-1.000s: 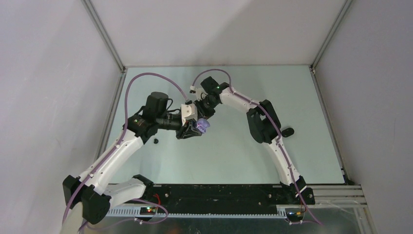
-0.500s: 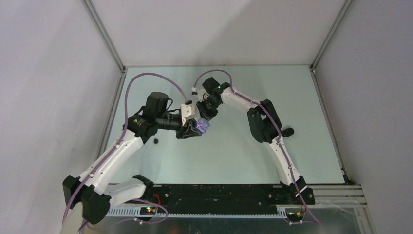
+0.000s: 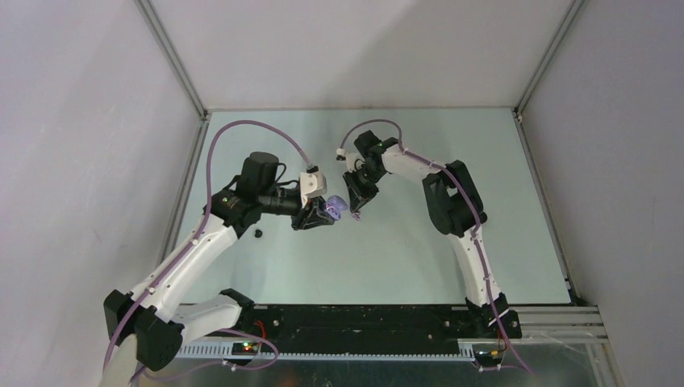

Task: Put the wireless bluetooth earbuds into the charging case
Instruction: Adjust the earbud at the center of the board.

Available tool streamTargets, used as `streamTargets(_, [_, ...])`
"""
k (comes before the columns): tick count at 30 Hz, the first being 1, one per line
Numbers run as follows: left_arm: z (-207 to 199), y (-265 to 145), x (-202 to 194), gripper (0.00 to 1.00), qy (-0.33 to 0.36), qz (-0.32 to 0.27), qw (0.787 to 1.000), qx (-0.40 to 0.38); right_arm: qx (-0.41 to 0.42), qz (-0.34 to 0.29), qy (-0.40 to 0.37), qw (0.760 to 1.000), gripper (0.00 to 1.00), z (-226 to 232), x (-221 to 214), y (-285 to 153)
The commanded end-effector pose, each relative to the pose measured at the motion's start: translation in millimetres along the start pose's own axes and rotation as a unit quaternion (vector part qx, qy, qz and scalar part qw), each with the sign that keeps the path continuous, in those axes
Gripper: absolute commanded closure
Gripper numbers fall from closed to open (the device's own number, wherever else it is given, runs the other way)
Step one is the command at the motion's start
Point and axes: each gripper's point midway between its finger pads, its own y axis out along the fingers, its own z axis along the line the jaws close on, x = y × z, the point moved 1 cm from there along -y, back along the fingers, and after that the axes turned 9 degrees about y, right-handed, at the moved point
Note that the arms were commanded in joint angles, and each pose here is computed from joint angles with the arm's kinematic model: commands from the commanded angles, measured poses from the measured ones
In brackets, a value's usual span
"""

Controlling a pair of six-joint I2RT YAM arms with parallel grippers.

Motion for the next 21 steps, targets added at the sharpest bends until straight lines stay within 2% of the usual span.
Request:
streamTargets(1, [2,-3,13,1.00,0.027,-0.020,0.999,0.003,0.005,-0.002,0.007,1.000,0.81,3,-10,-22])
streamTargets(11, [2,-3,13,1.00,0.027,-0.020,0.999,0.003,0.009,-0.010,0.033,0.999,0.79,-10,-17,-35])
streamTargets(21, [3,-1,11,1.00,0.026,-0.019,0.999,0.002,0.002,-0.058,0.052,0.997,0.75,-24,1,-58])
